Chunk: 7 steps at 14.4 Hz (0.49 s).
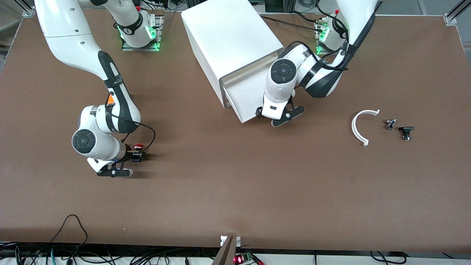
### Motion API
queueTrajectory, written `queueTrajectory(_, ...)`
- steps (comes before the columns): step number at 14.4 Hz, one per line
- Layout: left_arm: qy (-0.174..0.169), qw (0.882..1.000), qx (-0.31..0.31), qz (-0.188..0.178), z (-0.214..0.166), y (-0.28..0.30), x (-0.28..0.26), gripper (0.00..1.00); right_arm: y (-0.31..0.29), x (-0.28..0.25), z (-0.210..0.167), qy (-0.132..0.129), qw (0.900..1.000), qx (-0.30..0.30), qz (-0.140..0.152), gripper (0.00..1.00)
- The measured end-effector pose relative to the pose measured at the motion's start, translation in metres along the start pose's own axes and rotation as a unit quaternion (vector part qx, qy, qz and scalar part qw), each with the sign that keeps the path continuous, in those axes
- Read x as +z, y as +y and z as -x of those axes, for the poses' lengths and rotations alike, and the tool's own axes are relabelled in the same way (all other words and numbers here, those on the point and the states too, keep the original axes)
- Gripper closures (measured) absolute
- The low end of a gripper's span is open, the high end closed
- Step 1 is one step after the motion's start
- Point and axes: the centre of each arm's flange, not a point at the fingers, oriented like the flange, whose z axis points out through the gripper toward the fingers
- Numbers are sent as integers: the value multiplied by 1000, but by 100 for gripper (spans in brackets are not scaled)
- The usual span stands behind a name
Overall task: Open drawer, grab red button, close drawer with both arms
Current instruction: 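Shut the drawer with the left gripper while the right gripper releases the button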
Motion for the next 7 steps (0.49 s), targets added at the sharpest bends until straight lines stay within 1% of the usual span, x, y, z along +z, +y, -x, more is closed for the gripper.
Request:
queueTrajectory(1, -3, 1000, 6, -3, 10, 2, 1, 0, -1, -11, -3, 9, 1000, 0, -2, 10)
queueTrajectory(2, -8, 1000, 10, -5, 20, 4, 2, 0, -1, -27, -5, 19, 1000, -1, -4, 0)
queueTrajectory(5, -41, 999, 0, -5, 38, 6, 7, 0, -2, -94, -5, 42, 999, -4, -11, 0)
queueTrajectory(7, -52, 999, 1, -5, 47, 7, 10, 0, -2, -141, 0, 59, 998, -10, -16, 0)
